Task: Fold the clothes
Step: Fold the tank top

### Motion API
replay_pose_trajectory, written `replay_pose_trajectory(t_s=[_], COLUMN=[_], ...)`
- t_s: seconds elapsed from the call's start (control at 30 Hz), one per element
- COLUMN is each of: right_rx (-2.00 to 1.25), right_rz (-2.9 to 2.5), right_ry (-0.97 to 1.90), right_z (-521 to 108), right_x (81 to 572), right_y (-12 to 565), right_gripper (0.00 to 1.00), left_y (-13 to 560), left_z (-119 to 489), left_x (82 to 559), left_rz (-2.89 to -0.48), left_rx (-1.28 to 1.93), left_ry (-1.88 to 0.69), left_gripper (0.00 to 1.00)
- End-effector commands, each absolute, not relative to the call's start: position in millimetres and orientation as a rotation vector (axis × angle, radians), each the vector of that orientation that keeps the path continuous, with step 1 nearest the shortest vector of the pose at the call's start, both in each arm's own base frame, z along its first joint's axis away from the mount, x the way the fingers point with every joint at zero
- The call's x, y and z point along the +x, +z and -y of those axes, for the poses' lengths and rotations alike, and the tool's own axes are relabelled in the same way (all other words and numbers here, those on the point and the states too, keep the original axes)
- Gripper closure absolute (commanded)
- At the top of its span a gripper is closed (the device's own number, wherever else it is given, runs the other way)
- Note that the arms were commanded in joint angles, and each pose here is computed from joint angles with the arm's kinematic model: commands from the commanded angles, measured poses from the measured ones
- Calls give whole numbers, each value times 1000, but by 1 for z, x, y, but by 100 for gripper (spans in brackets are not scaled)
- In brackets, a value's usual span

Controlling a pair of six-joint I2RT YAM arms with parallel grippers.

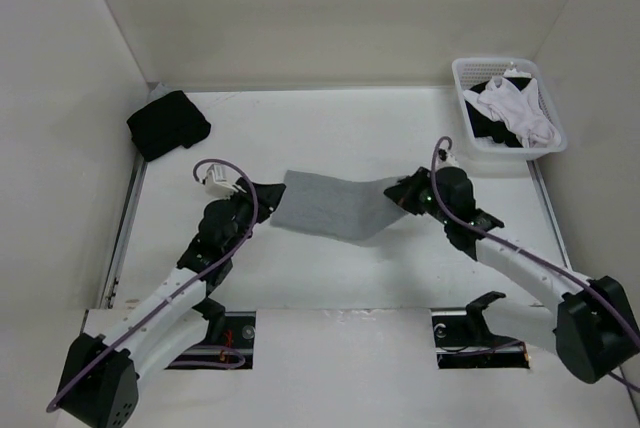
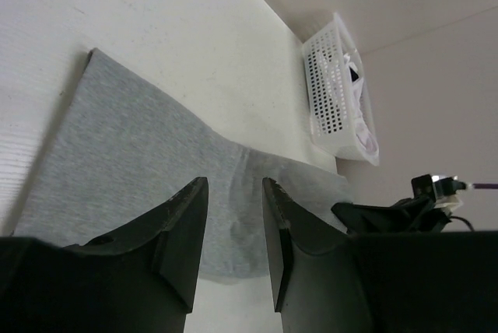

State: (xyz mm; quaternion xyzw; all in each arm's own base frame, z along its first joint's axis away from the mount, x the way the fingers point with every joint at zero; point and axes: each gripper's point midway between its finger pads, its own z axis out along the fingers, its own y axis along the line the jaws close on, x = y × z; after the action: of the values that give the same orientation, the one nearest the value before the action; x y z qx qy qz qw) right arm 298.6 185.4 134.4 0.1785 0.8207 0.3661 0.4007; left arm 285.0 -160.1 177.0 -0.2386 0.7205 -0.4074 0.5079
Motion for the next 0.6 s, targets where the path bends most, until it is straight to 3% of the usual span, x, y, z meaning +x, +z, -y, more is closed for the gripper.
replay_pose_trajectory(t_s=[0.0,0.17,0.37,0.57], right_rx=[298,111,-39,-80], right_rz=[-2142,-2218,-2324,-2322], right_ry=[785,769,719,820], right_z=[-207,-293,-396,-466], right_x=[293,306,333,333], right_y=[163,183,154,150], right_gripper=[99,99,96,69], left_y=[212,223,228,227], left_z=[154,134,114,96], left_x=[283,278,275,275], left_rz=[-1634,-1591,-1551,-1534], left_rx=[-580,-610,-644,-681], left_ry=[-1029,-1008,-1005,-981], left_gripper=[68,68,68,66])
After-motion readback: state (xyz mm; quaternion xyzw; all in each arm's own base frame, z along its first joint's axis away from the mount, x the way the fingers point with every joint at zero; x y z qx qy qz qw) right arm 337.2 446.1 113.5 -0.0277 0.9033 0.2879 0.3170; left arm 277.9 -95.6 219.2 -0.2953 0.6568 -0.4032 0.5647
